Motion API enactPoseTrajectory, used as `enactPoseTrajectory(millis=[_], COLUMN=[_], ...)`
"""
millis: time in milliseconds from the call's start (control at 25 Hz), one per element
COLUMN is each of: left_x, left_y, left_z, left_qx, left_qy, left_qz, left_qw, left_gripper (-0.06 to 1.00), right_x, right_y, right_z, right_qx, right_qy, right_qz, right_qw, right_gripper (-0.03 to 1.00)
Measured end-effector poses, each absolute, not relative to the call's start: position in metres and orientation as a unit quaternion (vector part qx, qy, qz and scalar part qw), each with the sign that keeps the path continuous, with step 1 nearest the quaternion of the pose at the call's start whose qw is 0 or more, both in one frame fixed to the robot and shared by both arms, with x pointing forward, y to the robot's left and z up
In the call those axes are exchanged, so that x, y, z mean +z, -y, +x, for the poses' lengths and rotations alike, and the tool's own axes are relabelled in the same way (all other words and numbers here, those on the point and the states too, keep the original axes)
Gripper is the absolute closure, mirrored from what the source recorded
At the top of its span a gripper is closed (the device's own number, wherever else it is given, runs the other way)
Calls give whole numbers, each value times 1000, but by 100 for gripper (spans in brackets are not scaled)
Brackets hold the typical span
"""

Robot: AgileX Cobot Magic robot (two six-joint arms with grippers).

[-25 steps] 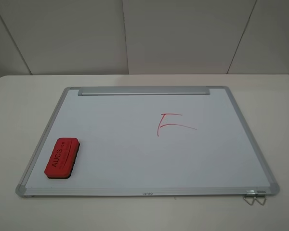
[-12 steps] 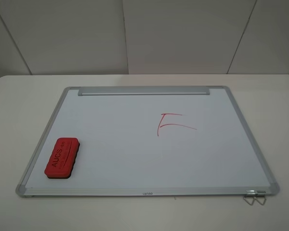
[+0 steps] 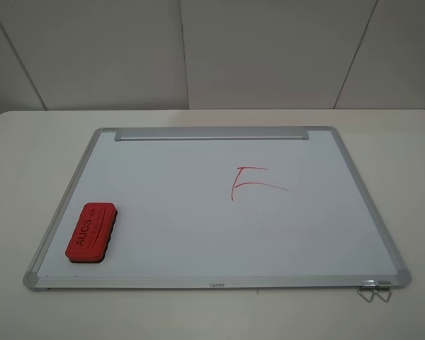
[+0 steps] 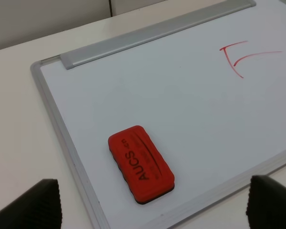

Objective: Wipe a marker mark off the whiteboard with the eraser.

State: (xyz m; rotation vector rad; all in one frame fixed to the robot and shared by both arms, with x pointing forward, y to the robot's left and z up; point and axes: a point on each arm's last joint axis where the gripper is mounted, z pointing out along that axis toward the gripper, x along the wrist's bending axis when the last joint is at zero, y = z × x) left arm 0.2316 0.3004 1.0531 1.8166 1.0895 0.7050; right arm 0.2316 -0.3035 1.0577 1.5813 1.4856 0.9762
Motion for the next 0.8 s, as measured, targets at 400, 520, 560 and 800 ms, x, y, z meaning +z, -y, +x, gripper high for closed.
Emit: enactPoseTrajectory(millis=[400, 520, 560, 800], left_x=[1053, 1053, 1053, 1053], left_y=[-300, -299, -299, -298], left_z=[232, 232, 232, 232], left_qx=[306, 321, 324, 334], left_qy=[-479, -511, -518, -536], left_qz=[705, 683, 677, 663], left_qw=[424, 413, 410, 403], left_gripper=[17, 17, 17, 17], right_x=[1058, 1058, 1058, 1058], right_y=[304, 304, 304, 304], right_z=[232, 232, 232, 232], right_qx=[381, 381, 381, 381], right_qy=[-580, -580, -580, -580], right_qz=[617, 617, 617, 617], right_qw=[372, 372, 372, 372], right_gripper=[24, 24, 24, 24])
